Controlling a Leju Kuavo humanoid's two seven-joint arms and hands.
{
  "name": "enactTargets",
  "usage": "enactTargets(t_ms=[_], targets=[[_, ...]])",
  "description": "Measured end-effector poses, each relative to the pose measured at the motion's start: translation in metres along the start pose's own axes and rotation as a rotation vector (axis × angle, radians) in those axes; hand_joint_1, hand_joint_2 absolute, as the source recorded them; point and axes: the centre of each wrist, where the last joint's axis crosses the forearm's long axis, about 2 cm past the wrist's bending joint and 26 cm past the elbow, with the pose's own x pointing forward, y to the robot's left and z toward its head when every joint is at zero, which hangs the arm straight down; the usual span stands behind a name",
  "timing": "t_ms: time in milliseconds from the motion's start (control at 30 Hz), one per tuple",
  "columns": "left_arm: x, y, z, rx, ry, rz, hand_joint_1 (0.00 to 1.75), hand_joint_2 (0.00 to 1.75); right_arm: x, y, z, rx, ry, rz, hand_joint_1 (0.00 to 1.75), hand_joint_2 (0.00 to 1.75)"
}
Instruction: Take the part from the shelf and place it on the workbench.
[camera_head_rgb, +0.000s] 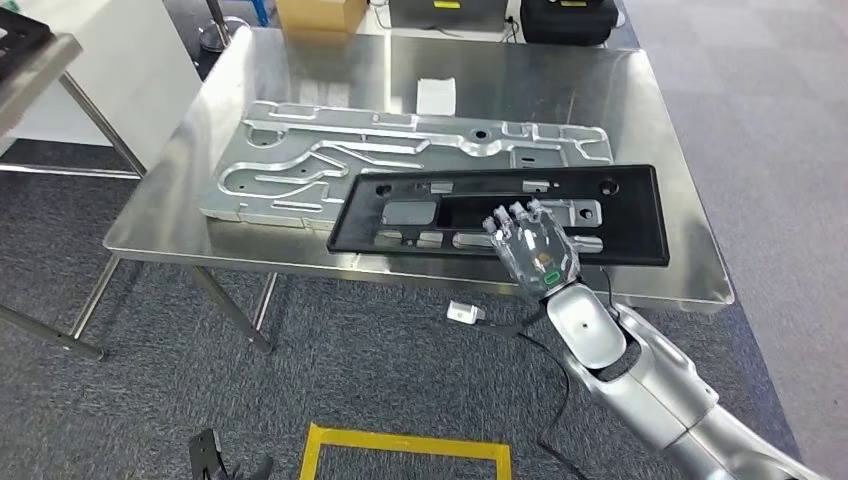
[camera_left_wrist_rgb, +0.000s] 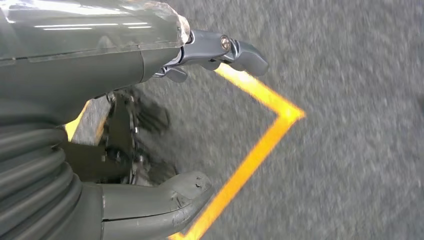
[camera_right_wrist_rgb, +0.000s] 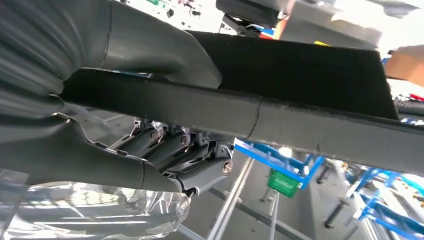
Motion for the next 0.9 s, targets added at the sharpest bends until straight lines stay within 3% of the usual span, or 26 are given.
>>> enactTargets(t_ms=[400,900], targets=[[-0.006,0.004,0.001,0.009,0.009,0.005,0.00,1.75,0.009,0.006,0.002,0.033,-0.012,-0.026,1.75,1.75],[-0.005,-0.001,0.002,0.001,-0.002,0.002,0.00,1.75,0.001,0.021,0.014,0.094,0.028,-0.058,1.75,1.75]])
